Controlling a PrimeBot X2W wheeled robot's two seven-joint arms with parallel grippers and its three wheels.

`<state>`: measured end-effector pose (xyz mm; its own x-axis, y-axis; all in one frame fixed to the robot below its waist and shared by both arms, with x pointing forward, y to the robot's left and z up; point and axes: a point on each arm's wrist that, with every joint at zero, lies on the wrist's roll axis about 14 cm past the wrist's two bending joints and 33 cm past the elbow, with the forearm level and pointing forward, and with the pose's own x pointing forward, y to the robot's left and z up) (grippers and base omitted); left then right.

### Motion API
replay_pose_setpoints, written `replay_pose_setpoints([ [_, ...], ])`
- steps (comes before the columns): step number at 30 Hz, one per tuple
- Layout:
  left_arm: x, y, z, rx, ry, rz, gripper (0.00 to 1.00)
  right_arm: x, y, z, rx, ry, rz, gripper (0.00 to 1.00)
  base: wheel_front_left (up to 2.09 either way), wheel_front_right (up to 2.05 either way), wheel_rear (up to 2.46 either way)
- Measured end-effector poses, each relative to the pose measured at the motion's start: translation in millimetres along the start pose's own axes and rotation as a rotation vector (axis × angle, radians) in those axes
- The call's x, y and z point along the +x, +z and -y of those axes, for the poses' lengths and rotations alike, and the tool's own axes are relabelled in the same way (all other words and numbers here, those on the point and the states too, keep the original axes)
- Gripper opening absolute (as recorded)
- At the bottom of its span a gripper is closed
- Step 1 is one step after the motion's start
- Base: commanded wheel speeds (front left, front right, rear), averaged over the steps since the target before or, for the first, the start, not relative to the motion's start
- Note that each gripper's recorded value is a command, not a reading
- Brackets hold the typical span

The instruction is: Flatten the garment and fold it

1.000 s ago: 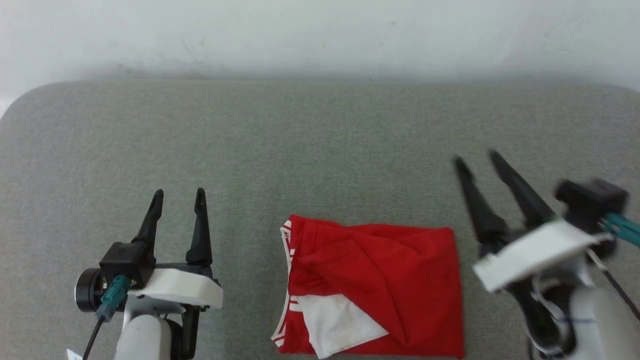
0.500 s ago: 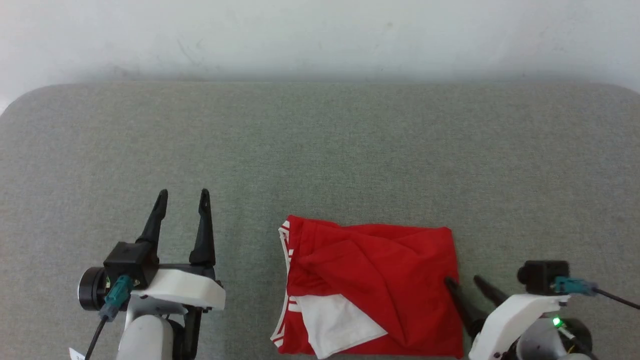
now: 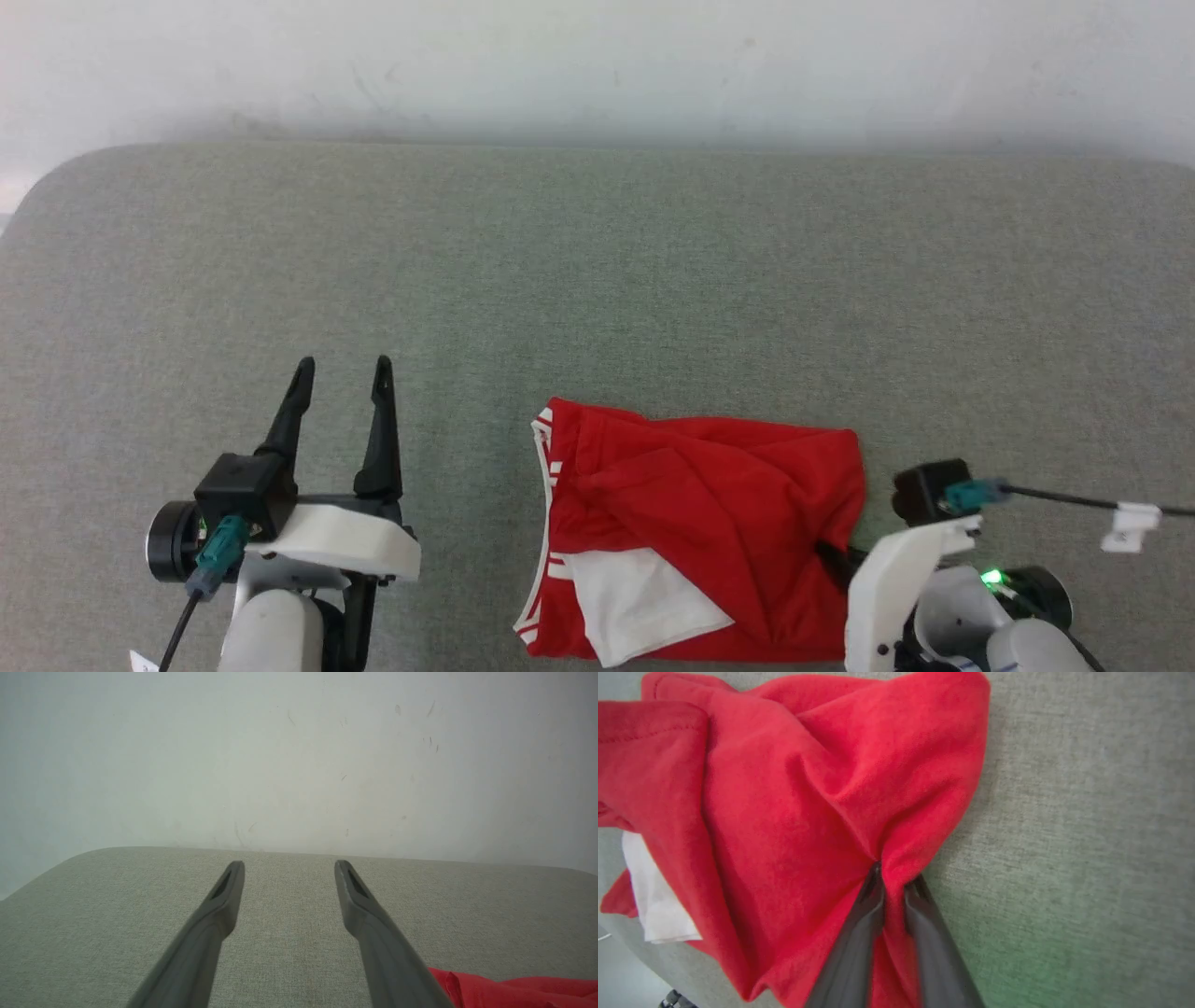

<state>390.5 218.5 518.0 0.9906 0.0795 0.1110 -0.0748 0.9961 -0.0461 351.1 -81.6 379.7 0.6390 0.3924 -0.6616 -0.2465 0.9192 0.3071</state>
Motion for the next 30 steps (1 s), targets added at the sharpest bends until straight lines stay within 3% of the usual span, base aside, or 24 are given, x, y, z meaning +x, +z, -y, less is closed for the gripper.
replay_pose_setpoints([
  [4,3.8,-0.9,1.3,-0.002,-0.001,0.001,1.00,-1.3,19.3,0.4,-0.188,-0.064,-0.003,0.00,0.00,0.00,0.00],
  [9,12.0,-2.0,10.4,-0.008,-0.020,0.005,1.00,-7.9,77.6,-7.6,-0.510,-0.147,0.093,0.00,0.00,0.00,0.00],
  [13,19.5,-6.1,24.6,-0.017,-0.054,0.001,1.00,-24.3,110.8,22.2,-0.668,-0.257,0.124,0.00,0.00,0.00,0.00],
  [19,35.9,-9.7,57.9,-0.038,-0.137,0.006,1.00,-60.9,148.7,92.3,-0.763,-0.465,0.126,0.00,0.00,0.00,0.00],
  [30,74.5,-25.6,116.9,-0.066,-0.279,0.007,1.00,-108.0,144.4,208.4,-0.721,-0.726,-0.005,0.00,0.00,0.00,0.00],
])
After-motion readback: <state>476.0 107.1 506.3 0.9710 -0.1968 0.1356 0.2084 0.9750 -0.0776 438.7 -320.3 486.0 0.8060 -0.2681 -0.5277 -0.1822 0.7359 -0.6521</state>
